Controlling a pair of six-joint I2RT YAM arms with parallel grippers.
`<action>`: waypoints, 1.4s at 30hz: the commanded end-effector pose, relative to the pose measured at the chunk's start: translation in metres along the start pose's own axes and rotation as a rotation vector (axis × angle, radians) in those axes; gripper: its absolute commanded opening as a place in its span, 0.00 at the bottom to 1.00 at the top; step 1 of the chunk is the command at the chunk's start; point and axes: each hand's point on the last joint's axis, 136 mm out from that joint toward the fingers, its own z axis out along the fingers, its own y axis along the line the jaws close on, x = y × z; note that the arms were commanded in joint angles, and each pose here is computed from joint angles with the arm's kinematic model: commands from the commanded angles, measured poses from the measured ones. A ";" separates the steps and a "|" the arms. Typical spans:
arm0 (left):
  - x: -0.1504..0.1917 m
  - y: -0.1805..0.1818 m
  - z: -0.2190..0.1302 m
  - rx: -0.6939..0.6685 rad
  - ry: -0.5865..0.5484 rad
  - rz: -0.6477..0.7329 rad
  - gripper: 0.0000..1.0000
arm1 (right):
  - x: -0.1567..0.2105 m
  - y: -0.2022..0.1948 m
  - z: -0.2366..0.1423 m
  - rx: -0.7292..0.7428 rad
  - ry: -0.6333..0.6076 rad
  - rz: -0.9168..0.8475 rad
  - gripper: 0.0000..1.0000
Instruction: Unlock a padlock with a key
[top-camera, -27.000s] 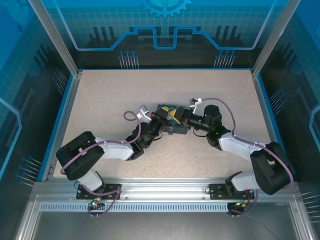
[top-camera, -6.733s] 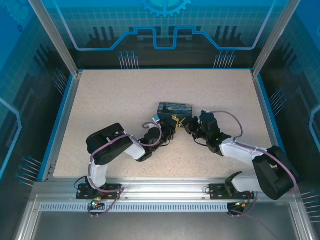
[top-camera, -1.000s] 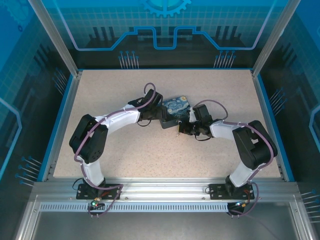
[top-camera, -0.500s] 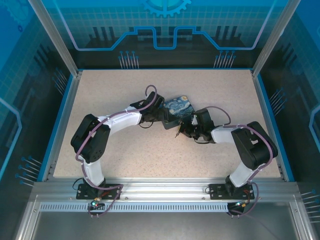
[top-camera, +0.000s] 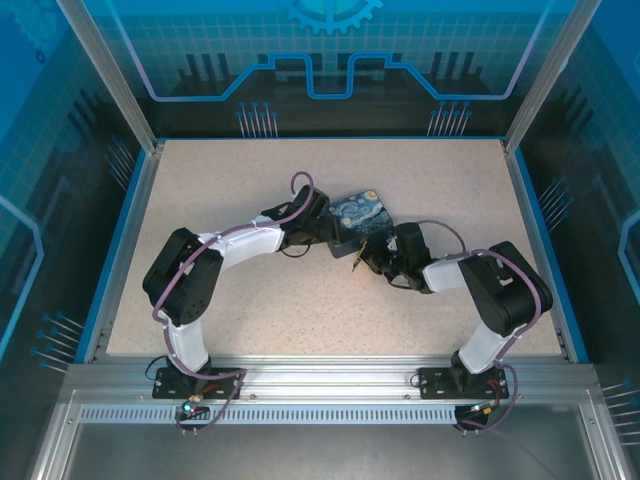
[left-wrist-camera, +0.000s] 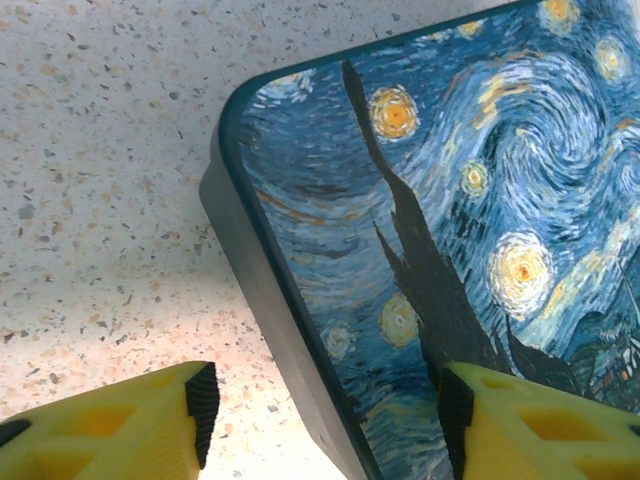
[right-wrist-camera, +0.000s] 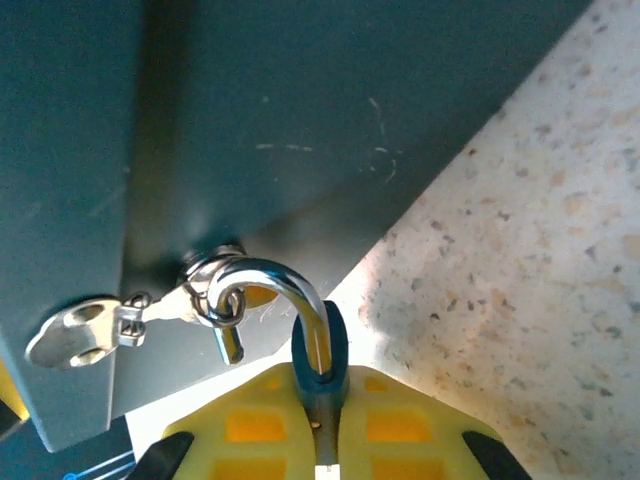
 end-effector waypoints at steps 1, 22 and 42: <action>0.057 0.051 0.022 -0.164 0.179 0.009 0.57 | -0.025 -0.008 -0.002 0.010 -0.092 0.061 0.00; 0.065 0.052 0.031 -0.175 0.230 0.015 0.47 | -0.089 -0.016 -0.022 0.028 0.057 -0.054 0.00; 0.038 0.027 0.034 -0.143 0.206 0.053 0.66 | -0.042 -0.060 -0.025 0.102 0.182 -0.078 0.00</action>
